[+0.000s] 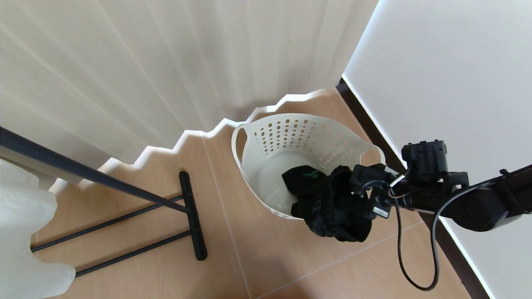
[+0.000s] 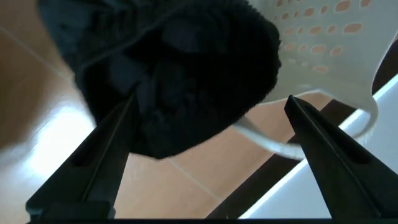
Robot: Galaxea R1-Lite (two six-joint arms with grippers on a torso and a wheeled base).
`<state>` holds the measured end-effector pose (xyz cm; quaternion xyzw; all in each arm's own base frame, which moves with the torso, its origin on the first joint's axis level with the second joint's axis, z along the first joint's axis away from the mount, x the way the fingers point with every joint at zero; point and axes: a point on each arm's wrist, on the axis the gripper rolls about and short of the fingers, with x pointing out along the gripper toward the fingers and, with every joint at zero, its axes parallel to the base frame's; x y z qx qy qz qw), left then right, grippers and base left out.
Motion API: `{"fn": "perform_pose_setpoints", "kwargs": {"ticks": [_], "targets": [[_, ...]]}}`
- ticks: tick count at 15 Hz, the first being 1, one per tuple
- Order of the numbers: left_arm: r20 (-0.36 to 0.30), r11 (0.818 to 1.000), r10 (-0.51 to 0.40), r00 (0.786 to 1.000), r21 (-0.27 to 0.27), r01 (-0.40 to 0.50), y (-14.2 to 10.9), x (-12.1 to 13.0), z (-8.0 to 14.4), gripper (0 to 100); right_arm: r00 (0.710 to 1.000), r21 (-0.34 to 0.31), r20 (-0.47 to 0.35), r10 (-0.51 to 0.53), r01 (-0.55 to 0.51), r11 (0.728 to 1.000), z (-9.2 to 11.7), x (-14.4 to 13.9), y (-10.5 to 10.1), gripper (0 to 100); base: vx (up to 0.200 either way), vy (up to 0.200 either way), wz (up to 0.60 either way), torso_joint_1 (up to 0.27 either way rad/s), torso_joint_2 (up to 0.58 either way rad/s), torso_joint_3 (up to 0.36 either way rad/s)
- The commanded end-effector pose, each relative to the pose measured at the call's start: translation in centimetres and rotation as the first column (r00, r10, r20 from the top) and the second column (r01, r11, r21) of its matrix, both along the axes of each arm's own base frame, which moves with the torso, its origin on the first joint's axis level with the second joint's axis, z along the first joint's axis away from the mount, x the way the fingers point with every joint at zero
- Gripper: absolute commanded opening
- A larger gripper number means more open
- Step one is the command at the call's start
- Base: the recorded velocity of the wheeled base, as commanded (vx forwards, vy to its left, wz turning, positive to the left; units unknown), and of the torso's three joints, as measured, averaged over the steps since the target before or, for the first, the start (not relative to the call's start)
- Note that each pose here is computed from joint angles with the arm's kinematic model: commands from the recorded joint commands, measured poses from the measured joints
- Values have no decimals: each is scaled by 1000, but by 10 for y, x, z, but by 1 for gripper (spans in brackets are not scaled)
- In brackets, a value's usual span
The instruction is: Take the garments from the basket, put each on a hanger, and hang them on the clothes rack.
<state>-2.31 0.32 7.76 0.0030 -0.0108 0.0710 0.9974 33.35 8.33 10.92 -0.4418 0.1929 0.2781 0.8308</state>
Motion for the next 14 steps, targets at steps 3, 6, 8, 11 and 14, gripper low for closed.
{"fn": "perform_pose_setpoints", "kwargs": {"ticks": [3,6,8,11,14], "targets": [[-1,1000,1,1000,0,-1,0,0,0,100,997,27,36,-62,61,998,-5,41,-9,100,0,0,0,0,0,0],[-1,1000,1,1000,0,-1,0,0,0,100,994,99,56,-99,93,991,5,51,-6,100,0,0,0,0,0,0],[-1,1000,1,1000,0,-1,0,0,0,100,993,104,62,-98,91,990,6,54,-3,100,0,0,0,0,0,0],[-1,1000,1,1000,0,-1,0,0,0,100,993,110,62,-98,90,990,4,57,1,0,0,0,0,0,0,0],[-1,1000,-1,1000,0,1,0,0,0,100,992,148,48,-115,107,983,6,55,4,0,0,0,0,0,0,0]]}}
